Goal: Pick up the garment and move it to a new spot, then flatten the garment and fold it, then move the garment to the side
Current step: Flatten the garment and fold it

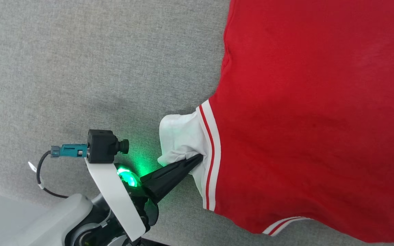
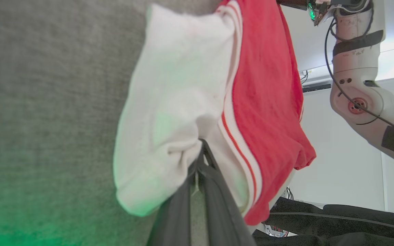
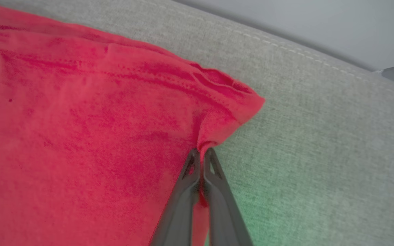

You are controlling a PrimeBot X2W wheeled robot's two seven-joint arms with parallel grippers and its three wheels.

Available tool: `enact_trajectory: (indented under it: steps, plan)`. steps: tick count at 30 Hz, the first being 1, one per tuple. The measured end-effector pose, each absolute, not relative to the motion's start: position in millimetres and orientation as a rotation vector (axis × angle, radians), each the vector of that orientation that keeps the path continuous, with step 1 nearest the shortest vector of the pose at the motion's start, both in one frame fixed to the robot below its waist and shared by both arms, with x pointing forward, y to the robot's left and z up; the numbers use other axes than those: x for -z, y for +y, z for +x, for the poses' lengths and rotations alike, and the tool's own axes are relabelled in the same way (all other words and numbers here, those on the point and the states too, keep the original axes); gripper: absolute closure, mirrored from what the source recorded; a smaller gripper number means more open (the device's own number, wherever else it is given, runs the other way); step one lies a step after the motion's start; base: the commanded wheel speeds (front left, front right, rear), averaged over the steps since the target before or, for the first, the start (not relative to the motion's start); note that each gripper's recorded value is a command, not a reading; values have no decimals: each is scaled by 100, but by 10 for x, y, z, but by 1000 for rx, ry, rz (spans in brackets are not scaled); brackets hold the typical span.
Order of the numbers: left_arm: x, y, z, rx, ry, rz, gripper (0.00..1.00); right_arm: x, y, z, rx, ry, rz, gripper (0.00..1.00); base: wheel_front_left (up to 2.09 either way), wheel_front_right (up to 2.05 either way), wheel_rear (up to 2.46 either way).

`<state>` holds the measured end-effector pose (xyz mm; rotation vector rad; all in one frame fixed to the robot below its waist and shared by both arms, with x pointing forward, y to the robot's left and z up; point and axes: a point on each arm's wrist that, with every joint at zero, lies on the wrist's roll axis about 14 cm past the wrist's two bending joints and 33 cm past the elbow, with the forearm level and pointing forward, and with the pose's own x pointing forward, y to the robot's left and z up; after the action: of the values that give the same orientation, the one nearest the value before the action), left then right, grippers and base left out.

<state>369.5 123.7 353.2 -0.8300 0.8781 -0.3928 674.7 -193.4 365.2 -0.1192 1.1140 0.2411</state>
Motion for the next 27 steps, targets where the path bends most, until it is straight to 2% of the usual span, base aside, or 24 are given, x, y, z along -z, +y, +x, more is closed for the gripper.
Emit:
enact_trajectory:
  steps: [7, 14, 19, 27]
  plan:
    - [-3589, 1265, 3703, 387, 850, -821, 100, -3833, -1993, 6645, -249, 1071, -114, 100, 0, 0, 0]
    - [-3745, 1346, 3706, 368, 789, -817, 100, -4168, -2110, 6251, -300, 1027, -171, 100, 0, 0, 0]
    - [-3886, 1416, 3690, 367, 740, -795, 100, -4334, -2265, 5752, -343, 1024, -209, 100, 0, 0, 0]
    - [-4087, 1404, 3667, 388, 678, -797, 100, -4336, -2377, 4704, -434, 1100, -193, 100, 0, 0, 0]
